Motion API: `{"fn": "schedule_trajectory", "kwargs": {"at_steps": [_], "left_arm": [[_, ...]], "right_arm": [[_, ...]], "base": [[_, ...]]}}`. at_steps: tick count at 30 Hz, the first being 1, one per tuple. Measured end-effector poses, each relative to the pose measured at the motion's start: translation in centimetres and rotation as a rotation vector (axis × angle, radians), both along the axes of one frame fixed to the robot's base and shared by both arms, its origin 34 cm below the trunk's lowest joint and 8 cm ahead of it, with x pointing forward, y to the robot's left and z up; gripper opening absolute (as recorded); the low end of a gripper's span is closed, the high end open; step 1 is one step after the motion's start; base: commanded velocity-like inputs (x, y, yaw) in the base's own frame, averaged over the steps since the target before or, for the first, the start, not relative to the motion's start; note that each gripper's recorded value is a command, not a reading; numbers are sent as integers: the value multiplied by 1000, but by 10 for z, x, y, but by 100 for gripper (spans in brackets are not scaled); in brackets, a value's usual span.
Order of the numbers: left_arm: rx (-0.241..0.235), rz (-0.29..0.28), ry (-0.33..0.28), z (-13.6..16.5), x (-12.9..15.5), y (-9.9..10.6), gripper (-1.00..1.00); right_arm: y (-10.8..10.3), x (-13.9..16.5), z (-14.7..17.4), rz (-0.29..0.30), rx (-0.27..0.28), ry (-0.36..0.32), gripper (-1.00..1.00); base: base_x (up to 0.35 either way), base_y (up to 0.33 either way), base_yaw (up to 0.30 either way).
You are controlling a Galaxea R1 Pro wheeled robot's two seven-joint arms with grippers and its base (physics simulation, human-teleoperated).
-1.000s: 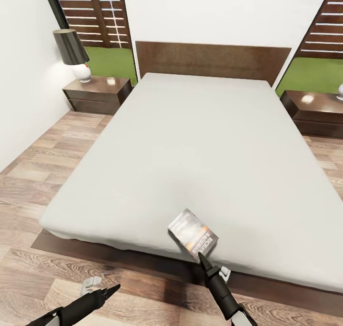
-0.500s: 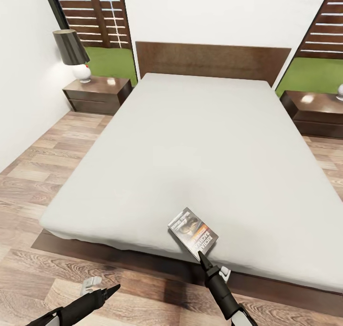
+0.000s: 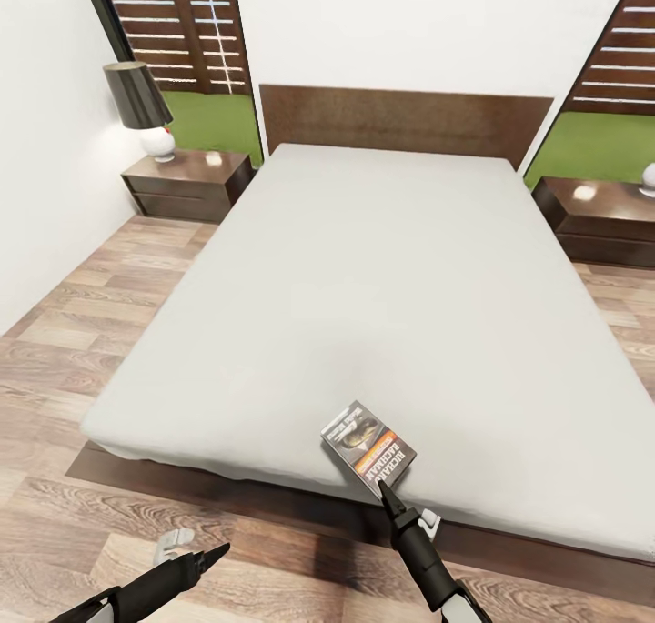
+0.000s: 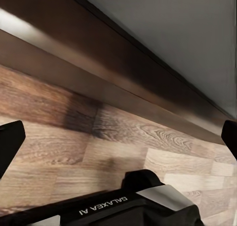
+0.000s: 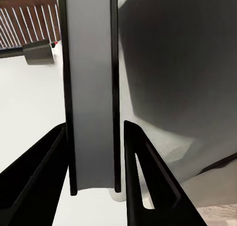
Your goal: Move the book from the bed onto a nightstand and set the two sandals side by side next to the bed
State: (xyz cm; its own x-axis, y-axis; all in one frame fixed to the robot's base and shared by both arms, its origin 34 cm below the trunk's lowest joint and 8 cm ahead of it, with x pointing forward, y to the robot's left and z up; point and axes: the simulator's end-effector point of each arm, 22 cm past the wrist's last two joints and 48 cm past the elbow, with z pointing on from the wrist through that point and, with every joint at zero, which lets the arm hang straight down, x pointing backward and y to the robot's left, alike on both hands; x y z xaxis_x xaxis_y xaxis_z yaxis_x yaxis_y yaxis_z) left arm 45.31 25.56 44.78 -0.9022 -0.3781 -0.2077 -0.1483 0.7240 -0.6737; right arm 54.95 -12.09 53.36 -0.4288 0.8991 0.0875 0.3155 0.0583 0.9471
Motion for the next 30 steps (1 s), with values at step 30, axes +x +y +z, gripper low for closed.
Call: {"fn": "schedule_trajectory", "kwargs": {"at_steps": [30], "left_arm": [[-6, -1, 1, 50, 1, -4, 100]], "right_arm": [[36, 10, 71, 141, 7, -76, -100]], "base": [[0, 0, 0]]}}
